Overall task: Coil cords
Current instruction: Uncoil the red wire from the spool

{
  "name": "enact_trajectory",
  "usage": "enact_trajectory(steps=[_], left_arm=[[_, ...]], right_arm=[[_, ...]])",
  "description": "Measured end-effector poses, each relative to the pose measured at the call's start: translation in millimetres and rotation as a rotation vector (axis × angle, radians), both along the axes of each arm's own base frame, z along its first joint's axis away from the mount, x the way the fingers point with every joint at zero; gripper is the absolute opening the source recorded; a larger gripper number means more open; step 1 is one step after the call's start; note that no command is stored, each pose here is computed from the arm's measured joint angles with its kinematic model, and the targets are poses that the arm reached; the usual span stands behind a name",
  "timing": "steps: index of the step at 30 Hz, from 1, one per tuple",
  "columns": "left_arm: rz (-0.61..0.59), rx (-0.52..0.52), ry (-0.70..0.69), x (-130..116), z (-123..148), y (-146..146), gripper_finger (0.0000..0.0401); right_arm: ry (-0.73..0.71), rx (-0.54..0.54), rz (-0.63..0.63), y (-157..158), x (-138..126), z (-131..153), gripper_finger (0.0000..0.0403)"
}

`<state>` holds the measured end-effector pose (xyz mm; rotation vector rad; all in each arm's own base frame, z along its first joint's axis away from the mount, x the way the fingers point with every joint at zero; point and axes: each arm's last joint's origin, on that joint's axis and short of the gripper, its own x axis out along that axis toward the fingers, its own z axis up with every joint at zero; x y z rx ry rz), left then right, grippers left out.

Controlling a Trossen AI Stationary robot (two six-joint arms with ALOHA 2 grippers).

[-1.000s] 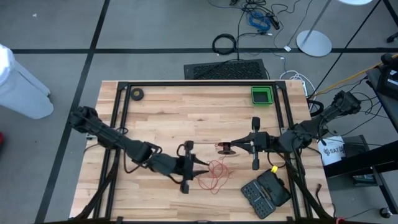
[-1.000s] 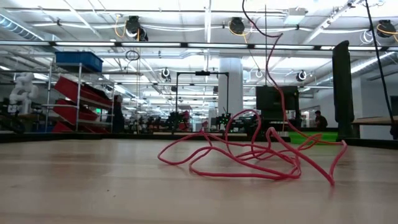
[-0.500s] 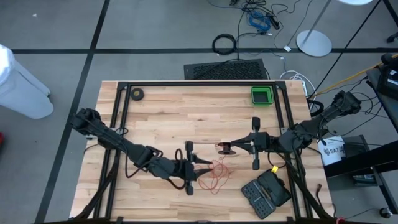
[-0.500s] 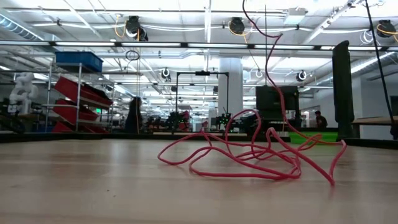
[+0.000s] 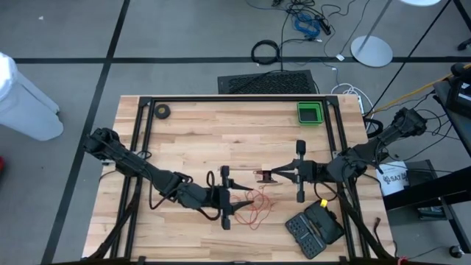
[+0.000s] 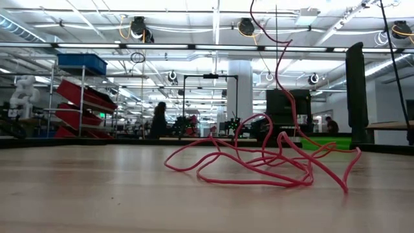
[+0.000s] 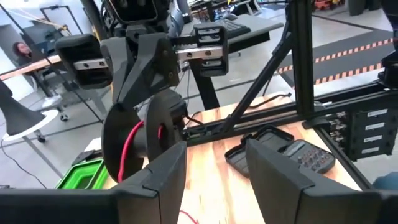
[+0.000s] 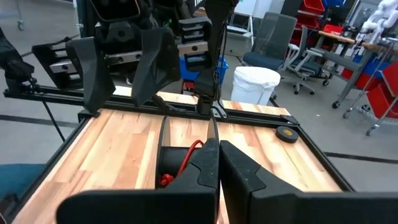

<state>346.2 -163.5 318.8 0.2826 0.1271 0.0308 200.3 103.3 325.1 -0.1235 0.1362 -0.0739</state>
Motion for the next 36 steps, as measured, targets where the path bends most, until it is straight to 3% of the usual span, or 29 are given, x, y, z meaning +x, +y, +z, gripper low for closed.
enact_trajectory(steps=[11, 24, 36], left_arm=[[0.038, -0.01, -0.026, 3, 0, 2, 0.0173], [0.09, 0.005, -0.004, 23, -23, 10, 0.0173], [0.032, 0.071, -0.019, 16, -18, -3, 0.0173]], right_arm=[[0.027, -0.059, 0.007, 4, 6, -6, 0.0], [-0.002, -0.102, 0.013, 8, 12, -6, 0.0], [0.005, -0.105, 0.017, 8, 12, -7, 0.0]])
